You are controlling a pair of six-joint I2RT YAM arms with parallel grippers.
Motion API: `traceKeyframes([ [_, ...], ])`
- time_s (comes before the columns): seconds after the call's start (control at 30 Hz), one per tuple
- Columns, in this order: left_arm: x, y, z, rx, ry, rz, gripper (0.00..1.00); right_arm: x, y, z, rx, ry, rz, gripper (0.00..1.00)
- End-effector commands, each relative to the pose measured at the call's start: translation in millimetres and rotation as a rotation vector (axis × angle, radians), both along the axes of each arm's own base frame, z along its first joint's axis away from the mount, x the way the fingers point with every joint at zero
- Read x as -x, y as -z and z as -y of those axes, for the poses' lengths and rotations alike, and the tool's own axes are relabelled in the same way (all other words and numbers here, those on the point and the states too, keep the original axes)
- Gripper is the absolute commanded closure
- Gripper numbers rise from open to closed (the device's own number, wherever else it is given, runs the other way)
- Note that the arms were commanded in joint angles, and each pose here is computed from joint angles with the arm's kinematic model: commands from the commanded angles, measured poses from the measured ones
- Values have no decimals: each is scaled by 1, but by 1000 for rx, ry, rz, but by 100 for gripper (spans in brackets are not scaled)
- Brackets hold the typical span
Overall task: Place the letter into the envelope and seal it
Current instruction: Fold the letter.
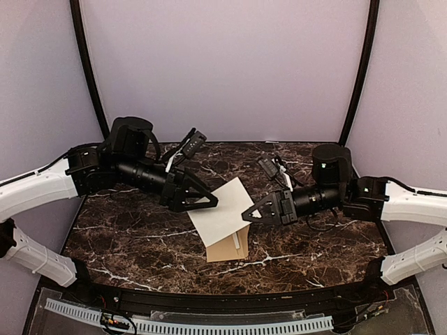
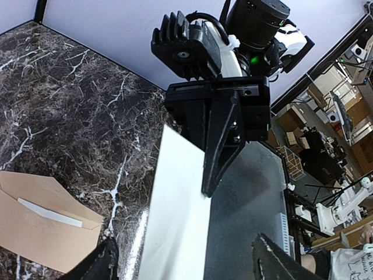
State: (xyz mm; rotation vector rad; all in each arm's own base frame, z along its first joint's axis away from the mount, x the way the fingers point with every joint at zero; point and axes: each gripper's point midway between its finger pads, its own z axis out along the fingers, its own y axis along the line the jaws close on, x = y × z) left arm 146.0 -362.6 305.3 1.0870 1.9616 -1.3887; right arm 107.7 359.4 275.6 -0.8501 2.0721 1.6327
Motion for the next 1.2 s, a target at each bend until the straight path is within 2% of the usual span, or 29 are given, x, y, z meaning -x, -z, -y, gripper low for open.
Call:
traceKeyframes([
  [0.0, 8, -8, 1, 14, 49, 5, 29, 3, -25, -8, -68, -34, 48, 100],
  [0.1, 10, -4, 2, 4, 59, -7, 39, 3, -23, -10, -62, -38, 47, 100],
  [0.27, 9, 0, 2, -4, 54, -12, 61, 2, -23, -10, -56, -38, 49, 100],
  [0.43, 8, 1, 3, -2, 51, -15, 74, 1, -23, -10, -53, -34, 58, 100],
  [0.7, 8, 4, 5, -7, 59, -31, 87, 0, -18, -10, 3, -36, 66, 100],
  [0.97, 8, 5, 6, -1, 60, -37, 86, -2, -14, -12, 51, -49, 77, 100],
  [1.17, 8, 6, 7, 5, 58, -39, 99, -3, -14, -12, 56, -43, 85, 100],
])
